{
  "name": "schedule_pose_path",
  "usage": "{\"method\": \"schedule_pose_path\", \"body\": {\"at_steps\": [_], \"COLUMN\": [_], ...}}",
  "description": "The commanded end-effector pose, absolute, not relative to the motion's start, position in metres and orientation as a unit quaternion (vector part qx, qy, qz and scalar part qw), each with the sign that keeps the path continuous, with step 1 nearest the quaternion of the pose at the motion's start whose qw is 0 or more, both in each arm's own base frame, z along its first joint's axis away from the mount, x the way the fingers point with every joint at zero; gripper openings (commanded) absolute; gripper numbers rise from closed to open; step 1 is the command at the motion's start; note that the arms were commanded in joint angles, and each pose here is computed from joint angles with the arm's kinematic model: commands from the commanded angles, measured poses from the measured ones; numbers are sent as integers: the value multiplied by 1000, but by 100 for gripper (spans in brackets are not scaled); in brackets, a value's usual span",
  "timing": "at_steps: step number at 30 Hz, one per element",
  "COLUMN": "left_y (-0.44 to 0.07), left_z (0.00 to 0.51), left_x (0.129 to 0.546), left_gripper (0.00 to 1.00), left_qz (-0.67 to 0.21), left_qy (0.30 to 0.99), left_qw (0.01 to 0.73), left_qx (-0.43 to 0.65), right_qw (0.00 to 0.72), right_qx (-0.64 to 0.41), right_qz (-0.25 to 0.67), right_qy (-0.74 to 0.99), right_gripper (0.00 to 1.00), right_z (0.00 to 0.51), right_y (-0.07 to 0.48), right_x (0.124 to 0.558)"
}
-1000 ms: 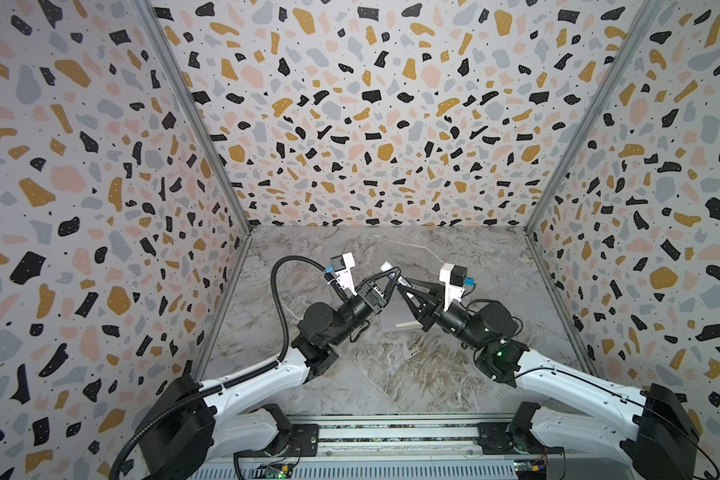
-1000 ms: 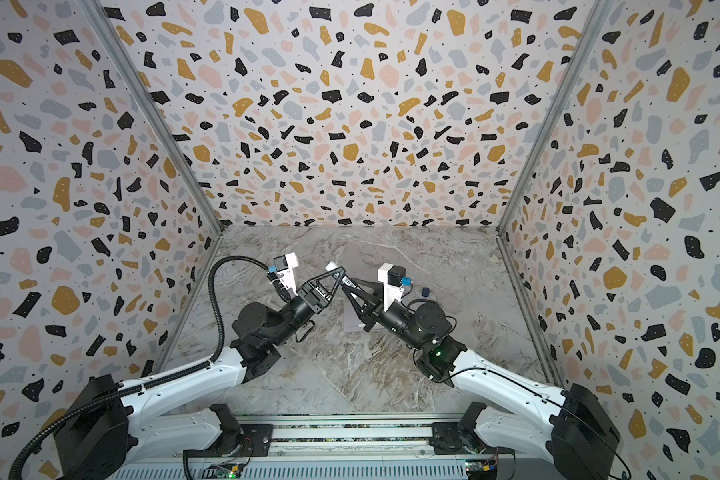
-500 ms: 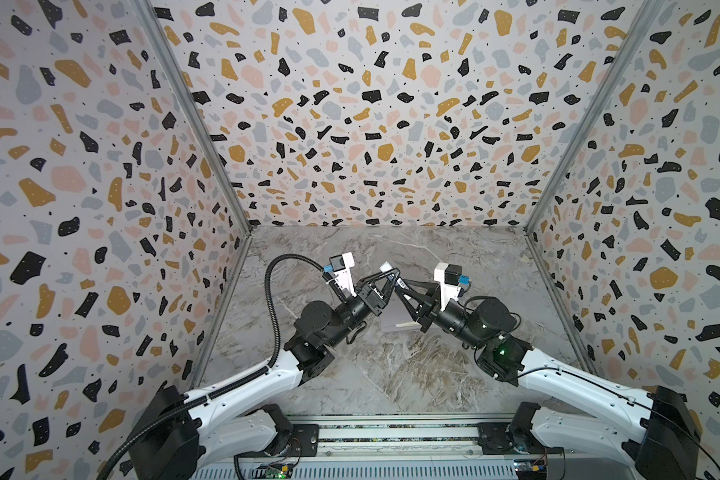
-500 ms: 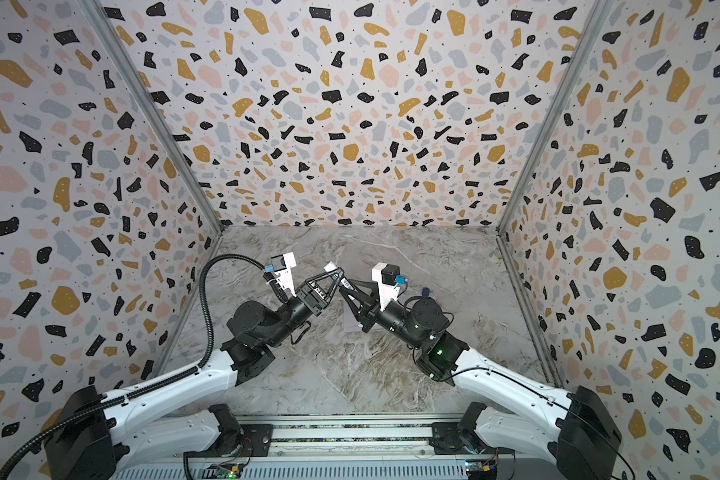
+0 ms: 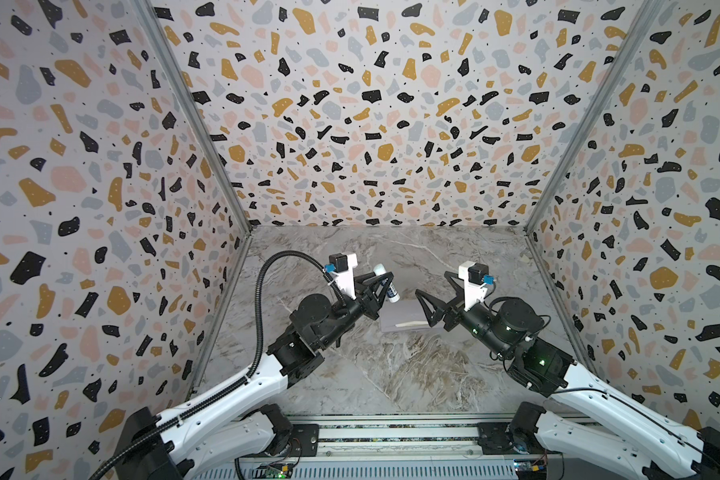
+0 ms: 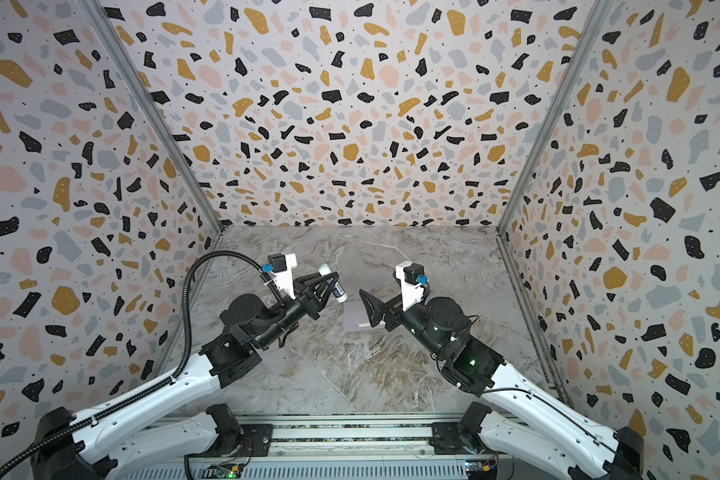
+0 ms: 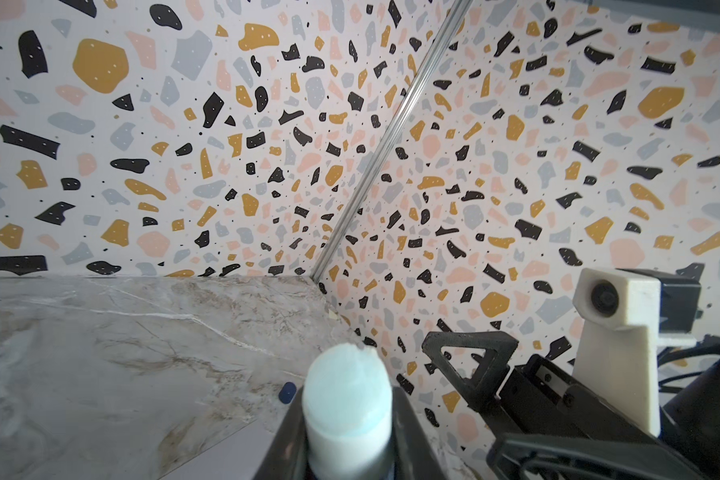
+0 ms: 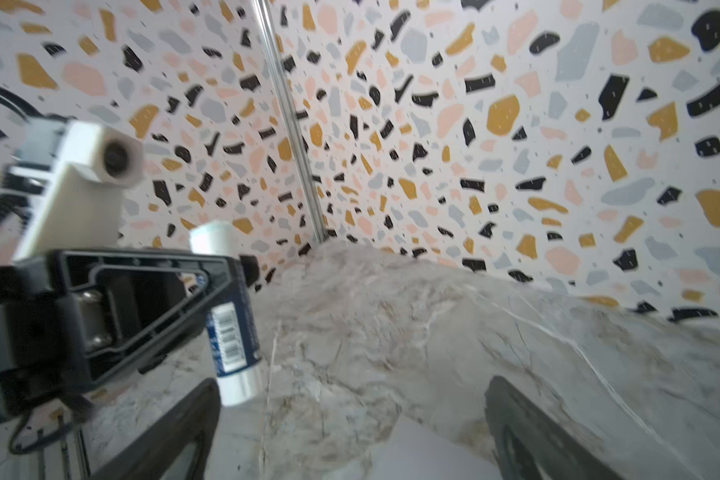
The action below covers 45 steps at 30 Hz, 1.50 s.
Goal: Place the letter into the envelope and seal it
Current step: 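Open the right gripper and withdraw it while the left gripper keeps the glue stick, then lower the open right gripper onto the envelope near its flap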
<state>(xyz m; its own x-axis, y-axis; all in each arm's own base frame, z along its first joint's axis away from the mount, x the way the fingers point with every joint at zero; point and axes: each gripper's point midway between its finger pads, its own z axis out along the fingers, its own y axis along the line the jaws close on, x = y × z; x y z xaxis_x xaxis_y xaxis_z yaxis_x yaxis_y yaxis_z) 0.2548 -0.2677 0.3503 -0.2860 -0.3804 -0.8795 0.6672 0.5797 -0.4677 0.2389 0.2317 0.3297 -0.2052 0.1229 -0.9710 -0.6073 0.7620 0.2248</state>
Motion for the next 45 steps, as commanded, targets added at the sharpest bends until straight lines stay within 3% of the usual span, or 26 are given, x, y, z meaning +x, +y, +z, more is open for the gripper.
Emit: {"method": "schedule_pose_path", "body": {"at_steps": [1,14,23,45], "left_y": [-265,-266,-265,-270], "left_z": [364,351,349,344], "left_x": [252,250,250,253], "left_gripper": [0,0,0,0], "left_qz": [-420,-411,-404,-399], "left_qy": [657,670,673,680], "left_qw": [611,600,600,594], "left_qx": [139,150,155,160], "right_qw": [554,386,297,256], "right_qx": [-113,141,240,304], "right_qz": [284,346,386,375], "right_qy": [775,843,840,837], "right_gripper": [100,99,96,70], "right_z": [296,201,149,103], "right_y": [213,199,211,226], "right_x": [243,245,240,261]}}
